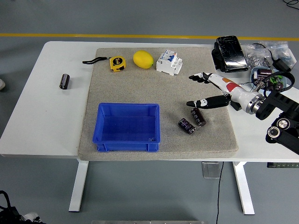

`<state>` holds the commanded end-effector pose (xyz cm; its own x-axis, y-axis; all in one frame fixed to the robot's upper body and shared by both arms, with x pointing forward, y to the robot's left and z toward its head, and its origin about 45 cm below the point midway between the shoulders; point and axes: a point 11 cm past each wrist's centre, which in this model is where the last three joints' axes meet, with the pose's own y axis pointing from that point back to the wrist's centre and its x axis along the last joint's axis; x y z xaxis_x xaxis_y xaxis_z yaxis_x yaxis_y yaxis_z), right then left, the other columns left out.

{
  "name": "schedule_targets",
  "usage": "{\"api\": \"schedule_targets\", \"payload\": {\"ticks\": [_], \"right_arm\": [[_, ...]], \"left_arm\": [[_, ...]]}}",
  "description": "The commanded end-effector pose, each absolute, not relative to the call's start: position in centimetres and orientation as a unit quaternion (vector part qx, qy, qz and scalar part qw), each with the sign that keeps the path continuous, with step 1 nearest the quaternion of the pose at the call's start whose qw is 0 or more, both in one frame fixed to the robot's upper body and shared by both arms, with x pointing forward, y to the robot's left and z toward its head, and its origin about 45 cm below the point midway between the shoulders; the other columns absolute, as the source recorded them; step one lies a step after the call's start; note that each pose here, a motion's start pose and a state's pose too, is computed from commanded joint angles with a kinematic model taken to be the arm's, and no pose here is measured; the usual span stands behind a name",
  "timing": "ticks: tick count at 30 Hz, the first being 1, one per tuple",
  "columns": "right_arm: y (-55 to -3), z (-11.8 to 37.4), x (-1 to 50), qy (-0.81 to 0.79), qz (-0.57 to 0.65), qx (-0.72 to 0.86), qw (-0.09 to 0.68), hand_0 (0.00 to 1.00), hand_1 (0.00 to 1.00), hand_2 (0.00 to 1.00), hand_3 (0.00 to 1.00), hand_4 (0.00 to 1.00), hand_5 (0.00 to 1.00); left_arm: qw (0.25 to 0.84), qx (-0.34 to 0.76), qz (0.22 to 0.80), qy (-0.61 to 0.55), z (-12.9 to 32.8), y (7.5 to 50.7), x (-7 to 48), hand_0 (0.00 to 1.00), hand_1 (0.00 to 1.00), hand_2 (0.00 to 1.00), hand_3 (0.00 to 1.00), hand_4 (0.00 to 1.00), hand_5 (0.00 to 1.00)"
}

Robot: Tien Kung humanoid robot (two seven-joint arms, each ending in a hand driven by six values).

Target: Pick up the battery,place it into the box

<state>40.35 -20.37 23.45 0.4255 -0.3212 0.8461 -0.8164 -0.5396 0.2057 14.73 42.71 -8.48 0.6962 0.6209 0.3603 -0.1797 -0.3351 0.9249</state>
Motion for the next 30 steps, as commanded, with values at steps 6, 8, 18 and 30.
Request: {"api": "schedule_targets", "payload": {"ticks": [6,8,18,30], "right_arm": [[-18.6,23.3,40.5,-0.281,0.490,0.749,0.347,0.790,0.797,0.842,0.863,0.998,0.269],[-18.2,23.1,40.6,-0.254,0.521,0.732,0.359,0.772,0.781,0.823,0.853,0.998,0.202],[-17.2,21.1,40.7,-0.115,0.652,0.623,0.417,0.740,0.748,0.787,0.851,0.964,0.118],[-17.3,18.9,40.8,-0.093,0.637,0.625,0.442,0.723,0.743,0.784,0.838,0.979,0.160]], "left_arm": [[0.557,0.733,0.359,0.151,-8.5,42.7,14.8,0.755,0.744,0.786,0.639,0.670,0.540],[0.557,0.733,0.360,0.151,-8.5,42.7,14.8,0.755,0.745,0.786,0.640,0.670,0.540],[0.555,0.734,0.360,0.154,-8.6,42.7,14.4,0.755,0.743,0.786,0.639,0.670,0.540],[0.556,0.735,0.355,0.156,-8.7,42.7,14.1,0.755,0.744,0.783,0.640,0.670,0.540]]}}
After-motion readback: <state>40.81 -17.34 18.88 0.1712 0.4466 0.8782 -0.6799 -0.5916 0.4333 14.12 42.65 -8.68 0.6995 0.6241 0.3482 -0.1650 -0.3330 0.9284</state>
